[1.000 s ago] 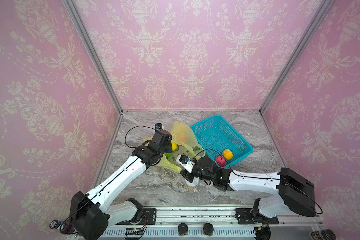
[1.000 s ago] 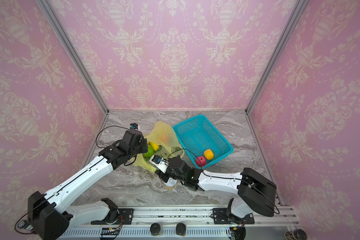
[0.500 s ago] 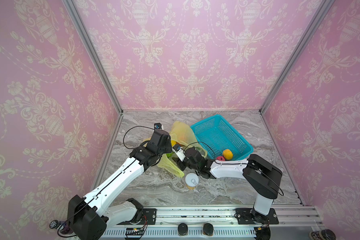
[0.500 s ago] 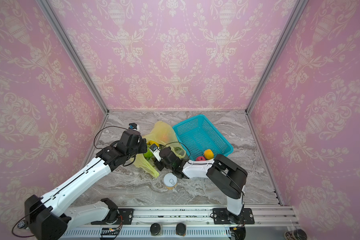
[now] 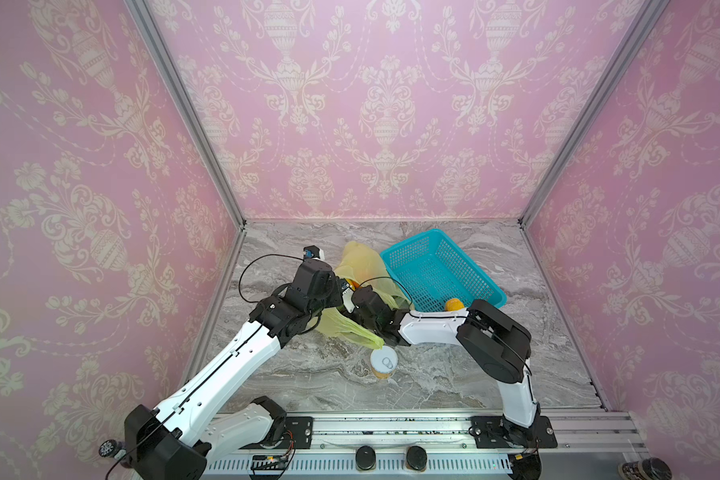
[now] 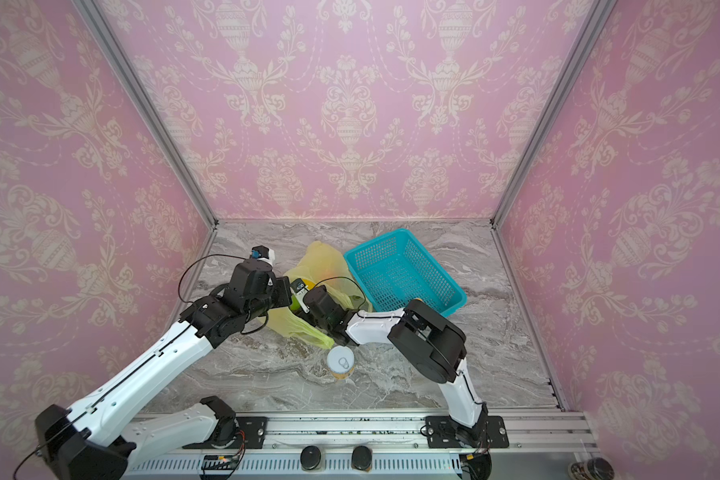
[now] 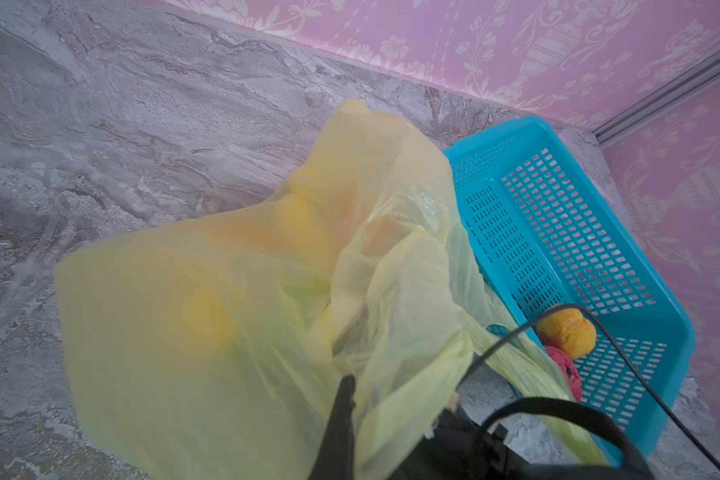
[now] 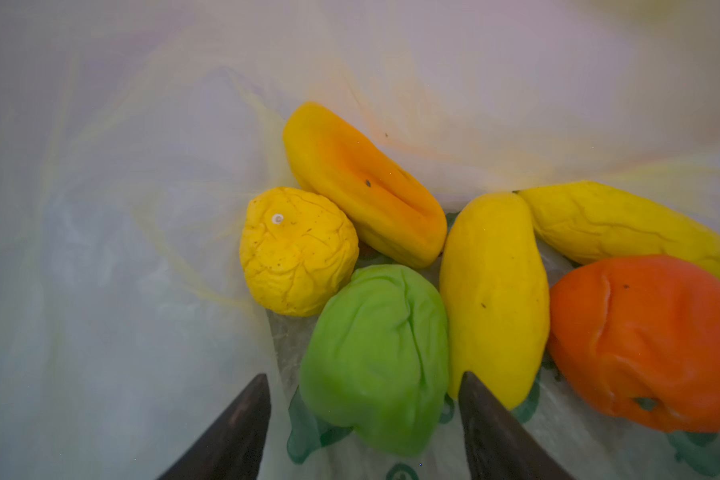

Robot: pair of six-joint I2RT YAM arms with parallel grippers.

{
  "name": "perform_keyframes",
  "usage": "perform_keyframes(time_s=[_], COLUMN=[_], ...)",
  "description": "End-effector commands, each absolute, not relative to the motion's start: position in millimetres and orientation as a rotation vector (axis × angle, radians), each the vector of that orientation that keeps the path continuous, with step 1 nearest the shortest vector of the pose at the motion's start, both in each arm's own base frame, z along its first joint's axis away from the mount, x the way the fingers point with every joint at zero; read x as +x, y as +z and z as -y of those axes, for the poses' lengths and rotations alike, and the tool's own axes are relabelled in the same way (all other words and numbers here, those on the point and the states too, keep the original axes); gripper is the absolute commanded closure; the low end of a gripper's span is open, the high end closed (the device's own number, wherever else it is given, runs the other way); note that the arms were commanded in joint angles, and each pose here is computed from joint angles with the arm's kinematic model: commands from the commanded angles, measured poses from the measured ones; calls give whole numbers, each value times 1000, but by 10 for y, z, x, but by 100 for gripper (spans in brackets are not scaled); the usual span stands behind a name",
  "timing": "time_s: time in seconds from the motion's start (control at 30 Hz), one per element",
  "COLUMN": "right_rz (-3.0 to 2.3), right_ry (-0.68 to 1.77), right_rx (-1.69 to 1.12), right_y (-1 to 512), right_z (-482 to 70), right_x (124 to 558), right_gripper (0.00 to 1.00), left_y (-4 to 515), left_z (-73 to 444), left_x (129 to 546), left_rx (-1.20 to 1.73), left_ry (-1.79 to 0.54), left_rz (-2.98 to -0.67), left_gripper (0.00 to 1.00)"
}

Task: Untie the knot of the plastic bag and take out the fruit
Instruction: 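Reach the right gripper into the bag and close on the green apple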

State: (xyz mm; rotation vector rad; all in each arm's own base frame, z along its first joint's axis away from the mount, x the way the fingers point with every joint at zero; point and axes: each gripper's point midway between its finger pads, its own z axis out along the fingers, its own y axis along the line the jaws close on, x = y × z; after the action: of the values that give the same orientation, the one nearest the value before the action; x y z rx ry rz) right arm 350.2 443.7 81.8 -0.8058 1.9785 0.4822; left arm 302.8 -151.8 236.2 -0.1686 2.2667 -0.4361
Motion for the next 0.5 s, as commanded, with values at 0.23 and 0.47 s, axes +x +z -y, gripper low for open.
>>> perform_keyframes(time_s=[0.23, 0.47], right_rz=[-2065, -2101], right_ry=[399, 398], right_rx=[-771, -775], right_y=[579, 443], right_z=[-4495, -4512], right_x=[3803, 3848], right_gripper=[14, 14], left_y=[2352, 2357], left_z=[1636, 1679], left_x=[3011, 2994], left_rx=[-201, -198], left_ry=[-545, -590], left_rz=[-2283, -2272], left_gripper=[100, 100])
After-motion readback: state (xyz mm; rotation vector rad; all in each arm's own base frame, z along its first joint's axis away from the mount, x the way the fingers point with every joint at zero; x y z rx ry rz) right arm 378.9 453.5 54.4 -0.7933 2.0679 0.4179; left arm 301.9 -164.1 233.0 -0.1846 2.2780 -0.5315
